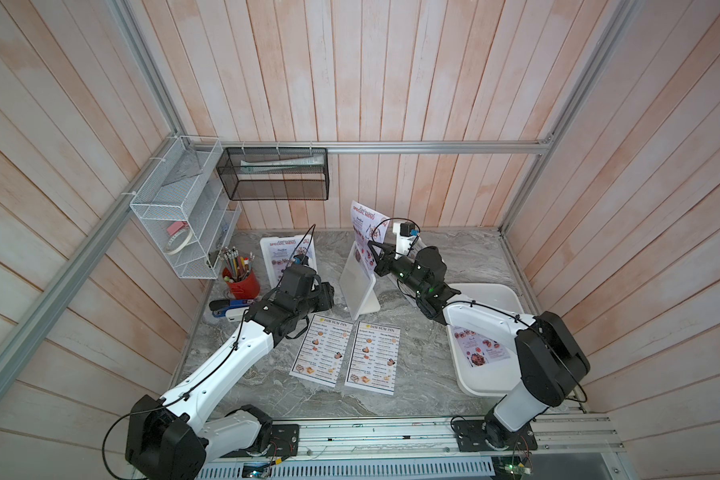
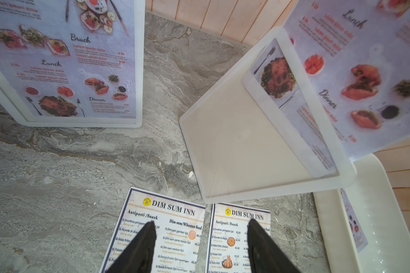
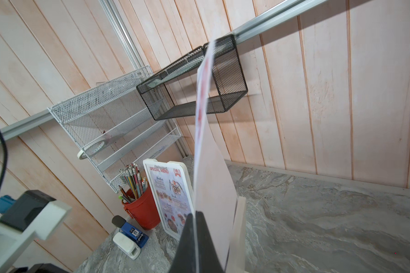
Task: Replace the menus in the menu holders
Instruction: Insert the menu into the menu holder.
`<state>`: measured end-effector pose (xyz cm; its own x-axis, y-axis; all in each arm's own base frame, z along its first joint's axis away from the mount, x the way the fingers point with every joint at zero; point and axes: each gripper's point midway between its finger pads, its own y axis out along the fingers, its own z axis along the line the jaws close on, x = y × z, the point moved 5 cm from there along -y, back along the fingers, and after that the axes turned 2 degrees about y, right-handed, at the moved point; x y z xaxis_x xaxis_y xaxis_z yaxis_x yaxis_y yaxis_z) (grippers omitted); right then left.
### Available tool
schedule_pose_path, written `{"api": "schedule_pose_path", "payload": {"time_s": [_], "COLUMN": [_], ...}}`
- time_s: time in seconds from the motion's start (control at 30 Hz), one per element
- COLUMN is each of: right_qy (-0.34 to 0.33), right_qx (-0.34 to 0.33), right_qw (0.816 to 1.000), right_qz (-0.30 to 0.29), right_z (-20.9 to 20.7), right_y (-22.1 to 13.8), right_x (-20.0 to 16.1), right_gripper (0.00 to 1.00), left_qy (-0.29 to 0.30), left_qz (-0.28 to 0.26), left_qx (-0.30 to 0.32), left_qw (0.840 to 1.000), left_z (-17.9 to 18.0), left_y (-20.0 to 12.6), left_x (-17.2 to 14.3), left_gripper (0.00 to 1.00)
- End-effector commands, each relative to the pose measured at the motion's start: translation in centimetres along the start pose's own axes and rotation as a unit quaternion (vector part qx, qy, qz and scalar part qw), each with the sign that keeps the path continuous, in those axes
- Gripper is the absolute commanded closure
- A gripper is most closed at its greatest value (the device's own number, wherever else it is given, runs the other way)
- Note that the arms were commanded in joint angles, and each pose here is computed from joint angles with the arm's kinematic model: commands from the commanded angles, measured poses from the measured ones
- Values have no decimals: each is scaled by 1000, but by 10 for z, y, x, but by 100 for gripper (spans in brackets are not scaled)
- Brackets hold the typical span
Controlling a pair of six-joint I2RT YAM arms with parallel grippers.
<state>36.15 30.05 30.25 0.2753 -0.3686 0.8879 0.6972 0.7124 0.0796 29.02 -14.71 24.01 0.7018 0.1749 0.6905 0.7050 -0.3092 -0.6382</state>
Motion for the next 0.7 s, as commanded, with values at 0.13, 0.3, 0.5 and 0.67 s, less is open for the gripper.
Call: {"api": "schedule_pose_path", "payload": {"time_s": [0.13, 0.3, 0.5, 0.67], "right_qy": [29, 45, 65, 71], "right_qx": [-10, -11, -4, 5], "right_qw": [999, 998, 997, 996], "right_qz": [-33, -37, -44, -50], "right_z": [-3, -3, 1, 6], "right_y": [-3, -7, -12, -11], "right_x": [3, 1, -2, -1], "right_gripper": [100, 100, 99, 98], "left_qy": [2, 1, -1, -1], "left_qz": [3, 2, 2, 1], "left_qx": [-6, -5, -5, -6], "left_qw": [1000, 1000, 1000, 1000], "left_z": [-1, 0, 1, 1], "left_y": [5, 4, 5, 5], "left_x": [-3, -5, -7, -7], "left_gripper": [36, 36, 36, 36]}}
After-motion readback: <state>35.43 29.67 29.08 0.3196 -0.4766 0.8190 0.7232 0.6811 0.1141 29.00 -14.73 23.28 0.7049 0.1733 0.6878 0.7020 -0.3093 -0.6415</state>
